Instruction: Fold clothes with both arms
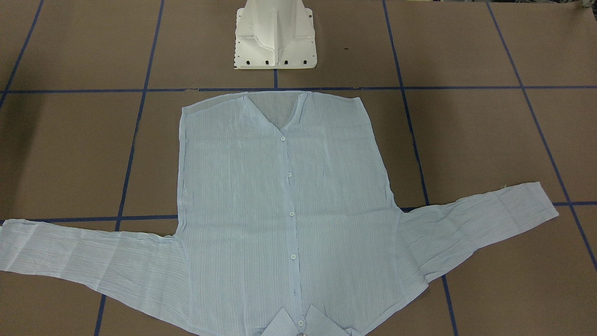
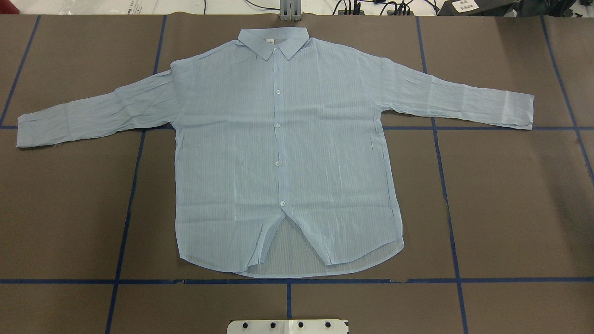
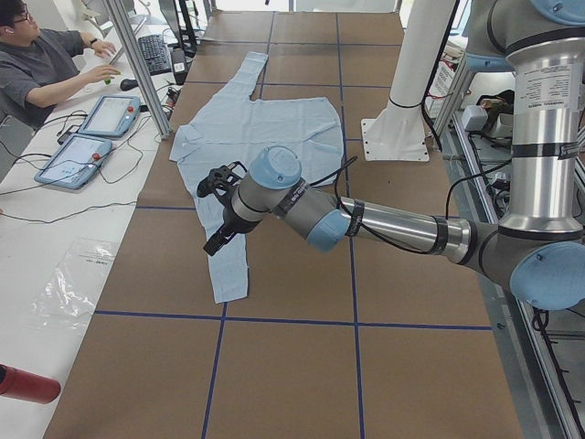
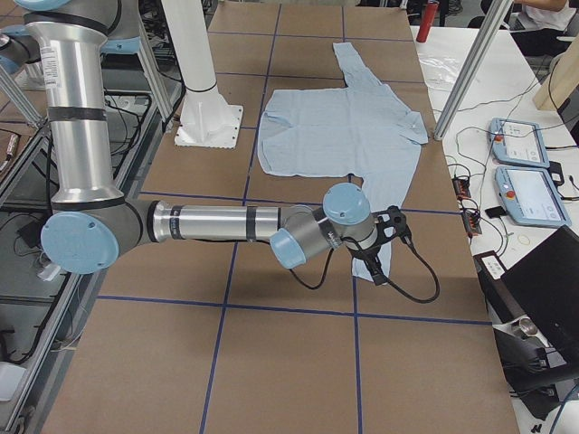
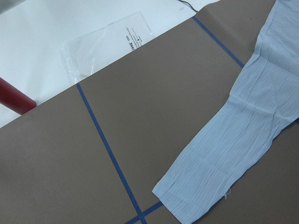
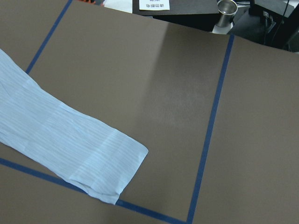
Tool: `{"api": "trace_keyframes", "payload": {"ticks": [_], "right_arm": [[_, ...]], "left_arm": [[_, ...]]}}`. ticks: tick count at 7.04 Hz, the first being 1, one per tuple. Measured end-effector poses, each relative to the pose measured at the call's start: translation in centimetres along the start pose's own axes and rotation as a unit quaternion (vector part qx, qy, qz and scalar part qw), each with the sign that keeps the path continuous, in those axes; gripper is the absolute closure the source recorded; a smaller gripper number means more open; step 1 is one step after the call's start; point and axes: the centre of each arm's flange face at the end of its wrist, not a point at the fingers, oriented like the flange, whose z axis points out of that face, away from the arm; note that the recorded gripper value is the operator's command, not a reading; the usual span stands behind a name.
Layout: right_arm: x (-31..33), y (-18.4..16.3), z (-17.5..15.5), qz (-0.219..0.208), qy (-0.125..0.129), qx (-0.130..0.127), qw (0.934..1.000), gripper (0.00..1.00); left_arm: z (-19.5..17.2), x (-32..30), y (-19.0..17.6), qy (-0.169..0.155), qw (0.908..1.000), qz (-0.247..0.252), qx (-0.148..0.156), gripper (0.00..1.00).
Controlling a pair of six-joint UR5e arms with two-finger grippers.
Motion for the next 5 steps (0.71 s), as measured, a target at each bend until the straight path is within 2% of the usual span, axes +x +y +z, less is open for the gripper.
{"api": "trace_keyframes", "payload": {"ticks": [1, 2, 3, 4, 5], "right_arm": [[-2.1, -2.2, 3.2, 0.01, -0.008, 0.0, 0.9999, 0.0], [-5.3, -3.8, 7.1, 0.044, -0.005, 0.005, 0.999, 0.01], [-8.3, -3.5, 11.5, 0.079, -0.002, 0.021, 0.9967, 0.04], [-9.3, -2.1, 14.5, 0.104, -0.008, 0.034, 0.9939, 0.14], [-9.0, -0.3, 16.2, 0.128, -0.013, 0.037, 0.991, 0.2]], "left_arm": [[-0.1, 0.1, 0.1, 0.0, 1.0, 0.0, 0.003, 0.0], [-0.1, 0.1, 0.2, 0.0, 1.0, 0.001, 0.003, 0.0], [-0.2, 0.2, 0.3, 0.0, 1.0, 0.001, 0.004, 0.0], [-0.3, 0.2, 0.3, 0.0, 1.0, 0.001, 0.005, 0.0], [-0.3, 0.2, 0.3, 0.0, 1.0, 0.002, 0.005, 0.0]]}}
